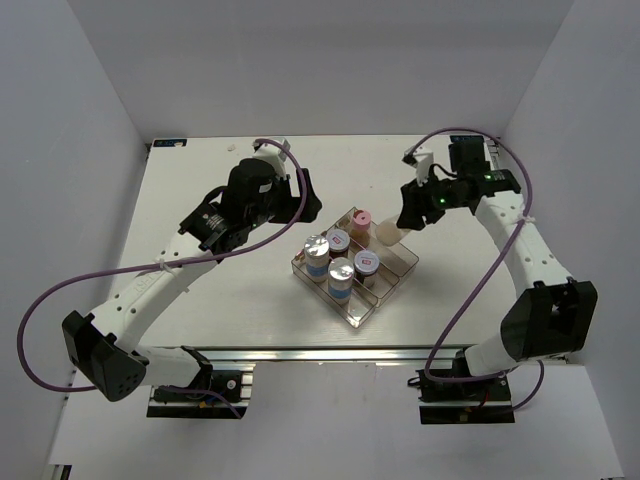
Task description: Organize the condiment bottles
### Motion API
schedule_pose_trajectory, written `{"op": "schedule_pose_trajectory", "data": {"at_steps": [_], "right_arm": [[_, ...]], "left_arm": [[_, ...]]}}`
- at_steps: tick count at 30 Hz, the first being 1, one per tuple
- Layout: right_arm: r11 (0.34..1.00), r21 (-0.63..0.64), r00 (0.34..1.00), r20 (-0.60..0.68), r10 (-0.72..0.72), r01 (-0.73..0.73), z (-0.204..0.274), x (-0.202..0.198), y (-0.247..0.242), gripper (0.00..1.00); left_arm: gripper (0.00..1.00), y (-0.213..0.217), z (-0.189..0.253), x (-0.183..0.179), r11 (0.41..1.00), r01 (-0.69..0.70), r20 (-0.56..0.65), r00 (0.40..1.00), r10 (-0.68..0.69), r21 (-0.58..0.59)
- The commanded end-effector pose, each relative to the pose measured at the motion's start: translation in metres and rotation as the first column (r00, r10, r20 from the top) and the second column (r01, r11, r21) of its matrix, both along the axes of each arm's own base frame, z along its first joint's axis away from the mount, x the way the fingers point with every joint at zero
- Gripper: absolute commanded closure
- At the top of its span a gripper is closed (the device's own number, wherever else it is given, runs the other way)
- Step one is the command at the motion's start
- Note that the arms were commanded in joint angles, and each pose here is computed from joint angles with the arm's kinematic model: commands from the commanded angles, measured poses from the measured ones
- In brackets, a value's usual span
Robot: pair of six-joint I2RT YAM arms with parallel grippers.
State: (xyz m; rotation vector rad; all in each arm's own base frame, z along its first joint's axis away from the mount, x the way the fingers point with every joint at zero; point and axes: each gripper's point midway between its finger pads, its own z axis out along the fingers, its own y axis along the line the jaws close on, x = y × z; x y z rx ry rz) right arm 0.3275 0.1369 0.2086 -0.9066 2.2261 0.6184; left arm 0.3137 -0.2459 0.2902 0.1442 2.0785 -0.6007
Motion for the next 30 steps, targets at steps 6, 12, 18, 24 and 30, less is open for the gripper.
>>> {"op": "schedule_pose_trajectory", "data": {"at_steps": [6, 12, 18, 24, 30], "right_arm": [[0.999, -0.045, 1.0, -0.016, 0.007, -0.008, -0.025, 0.008, 0.008, 1.0], [0.995, -0.096, 0.998, -0.067, 0.011, -0.018, -0.05, 0.008, 0.009, 1.0], [0.987, -0.146, 0.994, -0.089, 0.057, -0.069, -0.068, 0.0, 0.023, 1.0], [0.97, -0.225, 0.995, -0.068, 0.077, -0.09, -0.077, -0.001, 0.034, 0.73], [0.965, -0.241, 0.994, -0.064, 0.088, -0.101, -0.079, 0.0, 0.039, 0.34]], "left_arm": [[0.03, 0.013, 0.025, -0.004, 0.999, -0.032, 0.051, 0.998, 0.033, -0.021], [0.03, 0.014, 0.025, -0.004, 0.999, -0.035, 0.051, 0.998, 0.036, -0.019], [0.03, 0.013, 0.025, -0.003, 0.999, -0.035, 0.047, 0.998, 0.036, -0.016], [0.03, 0.016, 0.024, -0.005, 0.999, -0.043, 0.047, 0.998, 0.044, -0.015], [0.03, 0.02, 0.023, -0.007, 0.998, -0.053, 0.045, 0.998, 0.053, -0.017]]}}
